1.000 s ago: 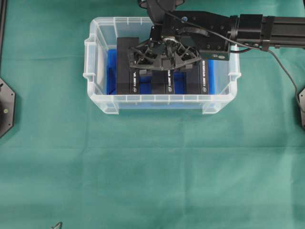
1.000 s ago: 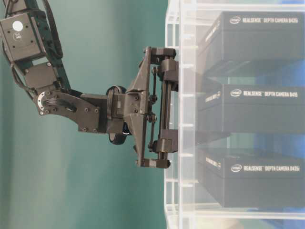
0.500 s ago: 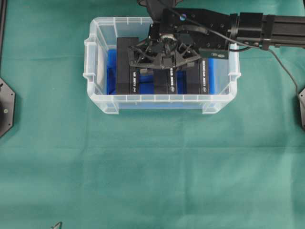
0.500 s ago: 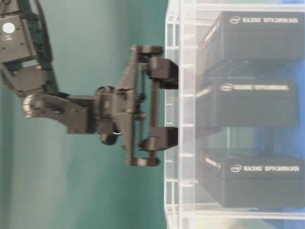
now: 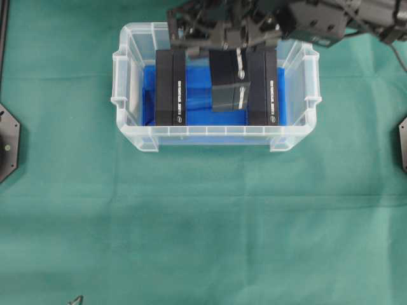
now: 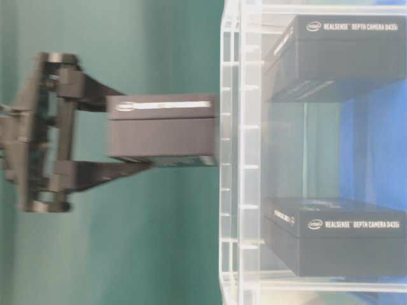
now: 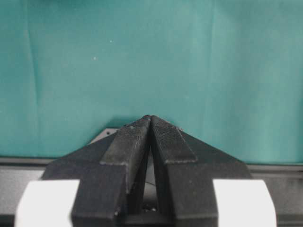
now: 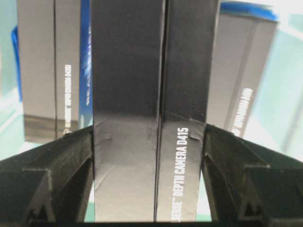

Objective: Take the box out of the case with the right arm.
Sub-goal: 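Lift the middle black box straight up out of the bin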

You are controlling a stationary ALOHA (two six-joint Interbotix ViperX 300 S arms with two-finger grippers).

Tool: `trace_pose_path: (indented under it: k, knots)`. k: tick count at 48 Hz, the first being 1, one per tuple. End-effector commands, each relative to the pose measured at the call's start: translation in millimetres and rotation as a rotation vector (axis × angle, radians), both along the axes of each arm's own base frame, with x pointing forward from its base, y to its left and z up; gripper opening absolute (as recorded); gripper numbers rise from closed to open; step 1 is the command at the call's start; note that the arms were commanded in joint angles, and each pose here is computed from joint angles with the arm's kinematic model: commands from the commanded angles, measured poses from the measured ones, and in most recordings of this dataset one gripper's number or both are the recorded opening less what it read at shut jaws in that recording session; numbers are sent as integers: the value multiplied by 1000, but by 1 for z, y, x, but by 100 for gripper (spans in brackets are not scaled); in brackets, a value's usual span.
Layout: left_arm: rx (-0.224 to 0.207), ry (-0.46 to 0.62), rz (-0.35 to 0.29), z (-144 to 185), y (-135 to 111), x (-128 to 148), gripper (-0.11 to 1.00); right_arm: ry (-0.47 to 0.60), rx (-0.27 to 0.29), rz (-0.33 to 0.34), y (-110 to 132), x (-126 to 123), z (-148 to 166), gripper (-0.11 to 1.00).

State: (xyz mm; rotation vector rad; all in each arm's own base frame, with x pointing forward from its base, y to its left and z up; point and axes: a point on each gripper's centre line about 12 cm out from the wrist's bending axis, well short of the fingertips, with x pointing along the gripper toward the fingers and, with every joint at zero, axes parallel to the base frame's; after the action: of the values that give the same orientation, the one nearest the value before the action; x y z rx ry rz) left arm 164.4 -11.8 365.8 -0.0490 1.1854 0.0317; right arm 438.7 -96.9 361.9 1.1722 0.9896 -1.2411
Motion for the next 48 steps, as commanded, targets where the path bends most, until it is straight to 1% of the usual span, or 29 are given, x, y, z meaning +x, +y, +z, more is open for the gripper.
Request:
trace_pose_path:
  k: [1, 10, 17, 48]
  knots:
    - [1, -25, -1, 8, 0, 1, 0, -87, -35, -3, 5, -19, 50, 66]
    - [0, -29, -1, 8, 0, 0, 0, -109, -73, -15, 11, -30, 79, 66]
    - [-1, -37, -1, 9, 0, -2, 0, -119, -93, -22, 12, -33, 89, 66]
    - [-1, -35, -1, 9, 0, -2, 0, -118, -94, -18, 15, -33, 89, 66]
